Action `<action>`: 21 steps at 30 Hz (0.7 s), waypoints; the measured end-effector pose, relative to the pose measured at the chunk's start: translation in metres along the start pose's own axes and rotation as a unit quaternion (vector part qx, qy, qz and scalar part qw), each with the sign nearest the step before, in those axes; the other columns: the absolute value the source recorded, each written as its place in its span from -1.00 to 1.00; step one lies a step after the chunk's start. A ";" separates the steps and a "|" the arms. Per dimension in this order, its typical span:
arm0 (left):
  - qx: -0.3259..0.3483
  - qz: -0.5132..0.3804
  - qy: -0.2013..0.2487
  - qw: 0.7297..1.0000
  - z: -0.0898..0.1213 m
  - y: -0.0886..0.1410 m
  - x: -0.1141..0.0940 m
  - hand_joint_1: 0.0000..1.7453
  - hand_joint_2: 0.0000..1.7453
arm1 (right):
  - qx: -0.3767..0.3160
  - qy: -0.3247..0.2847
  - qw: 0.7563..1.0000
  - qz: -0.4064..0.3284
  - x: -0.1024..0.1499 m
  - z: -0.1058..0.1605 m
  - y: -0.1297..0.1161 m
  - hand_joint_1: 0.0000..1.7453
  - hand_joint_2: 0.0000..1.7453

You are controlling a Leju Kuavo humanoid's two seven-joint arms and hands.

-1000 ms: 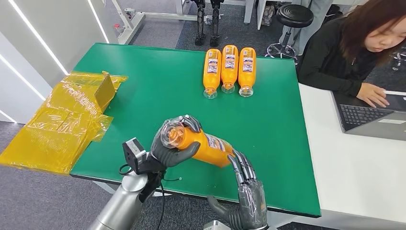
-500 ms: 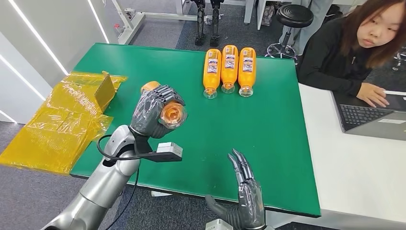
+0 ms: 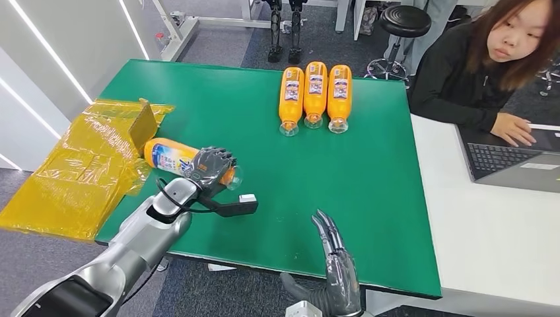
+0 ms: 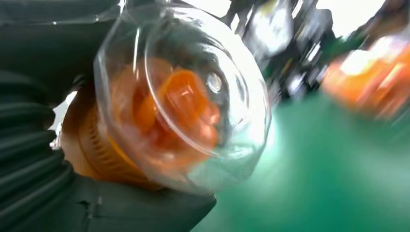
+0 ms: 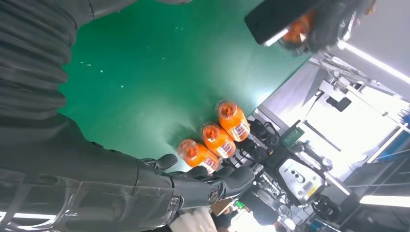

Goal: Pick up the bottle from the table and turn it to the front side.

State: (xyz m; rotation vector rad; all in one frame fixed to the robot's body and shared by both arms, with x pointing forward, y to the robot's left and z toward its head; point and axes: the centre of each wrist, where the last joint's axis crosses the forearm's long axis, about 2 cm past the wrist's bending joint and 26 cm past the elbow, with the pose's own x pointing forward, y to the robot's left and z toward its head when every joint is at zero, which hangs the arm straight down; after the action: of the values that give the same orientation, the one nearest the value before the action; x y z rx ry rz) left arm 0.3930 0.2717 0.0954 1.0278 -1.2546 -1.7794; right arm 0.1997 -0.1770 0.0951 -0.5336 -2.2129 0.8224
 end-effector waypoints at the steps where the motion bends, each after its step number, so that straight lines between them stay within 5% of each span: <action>1: -0.020 -0.005 0.013 1.000 0.002 -0.005 -0.002 1.00 1.00 | 0.000 0.002 1.000 -0.002 0.000 0.000 0.000 -1.00 1.00; 9: -0.141 -0.029 0.085 0.986 0.012 -0.029 -0.020 1.00 1.00 | 0.002 0.018 1.000 -0.013 -0.002 0.002 0.001 -1.00 1.00; 21: -0.168 -0.042 0.111 0.979 0.011 -0.027 -0.030 1.00 1.00 | 0.004 0.022 1.000 -0.016 -0.003 0.004 0.001 -1.00 1.00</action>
State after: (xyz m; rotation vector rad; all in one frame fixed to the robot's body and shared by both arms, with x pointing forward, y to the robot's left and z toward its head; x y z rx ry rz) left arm 0.3932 0.3095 0.0783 1.0572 -0.7522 -1.8049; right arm 0.1985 -0.1792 0.0908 -0.5062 -2.1714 0.7933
